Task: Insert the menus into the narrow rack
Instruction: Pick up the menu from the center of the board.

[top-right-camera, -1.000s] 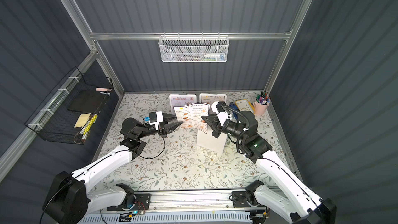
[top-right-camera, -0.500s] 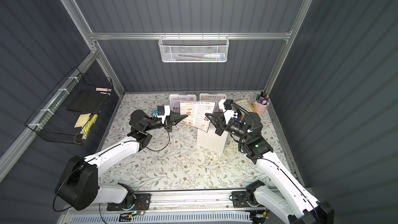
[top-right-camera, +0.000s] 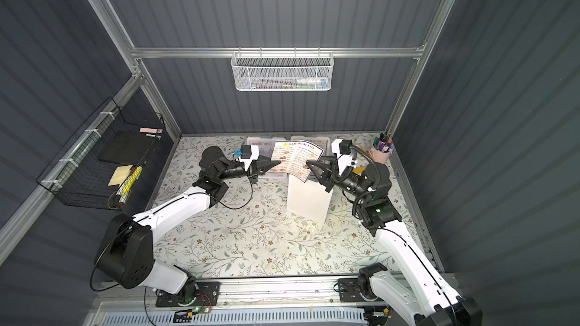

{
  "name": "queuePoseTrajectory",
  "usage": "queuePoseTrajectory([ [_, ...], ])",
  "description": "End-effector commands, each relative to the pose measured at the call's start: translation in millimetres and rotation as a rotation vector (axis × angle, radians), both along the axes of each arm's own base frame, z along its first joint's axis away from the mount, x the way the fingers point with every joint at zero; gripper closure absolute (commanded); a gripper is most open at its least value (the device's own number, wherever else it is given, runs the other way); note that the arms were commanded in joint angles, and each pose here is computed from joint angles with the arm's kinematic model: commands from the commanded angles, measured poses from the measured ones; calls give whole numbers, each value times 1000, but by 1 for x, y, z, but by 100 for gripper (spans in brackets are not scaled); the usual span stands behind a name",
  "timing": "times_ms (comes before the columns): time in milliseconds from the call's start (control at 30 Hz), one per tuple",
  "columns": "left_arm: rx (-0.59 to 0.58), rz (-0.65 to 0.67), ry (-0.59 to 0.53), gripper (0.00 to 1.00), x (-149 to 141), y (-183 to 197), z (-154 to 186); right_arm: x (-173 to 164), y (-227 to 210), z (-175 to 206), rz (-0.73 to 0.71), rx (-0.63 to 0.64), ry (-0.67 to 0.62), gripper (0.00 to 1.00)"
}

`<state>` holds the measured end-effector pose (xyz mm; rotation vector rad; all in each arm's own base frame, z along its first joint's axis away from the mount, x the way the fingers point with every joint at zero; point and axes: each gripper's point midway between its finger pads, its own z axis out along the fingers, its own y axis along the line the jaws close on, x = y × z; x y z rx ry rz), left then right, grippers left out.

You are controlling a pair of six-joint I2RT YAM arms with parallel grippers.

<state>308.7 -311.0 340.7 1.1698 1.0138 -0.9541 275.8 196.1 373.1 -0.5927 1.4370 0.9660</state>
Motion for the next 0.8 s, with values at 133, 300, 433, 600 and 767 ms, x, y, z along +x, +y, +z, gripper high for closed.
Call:
queuePoseTrajectory([
  [133, 26, -40, -15, 100, 2, -7, 0, 11, -6, 0, 20, 51, 18, 97],
  [300, 21, -36, -9, 81, 7, -8, 0, 22, -13, -4, 7, 81, 42, 100],
  [433, 20, -34, 5, 77, 15, -12, -1, 22, -18, -2, -1, 94, 27, 100],
  [600, 19, -42, 15, 75, 20, -16, -2, 26, -23, 0, -33, 100, 17, 100],
  [767, 17, -44, 19, 73, 26, -19, -1, 34, -29, 0, -51, 103, 25, 100],
])
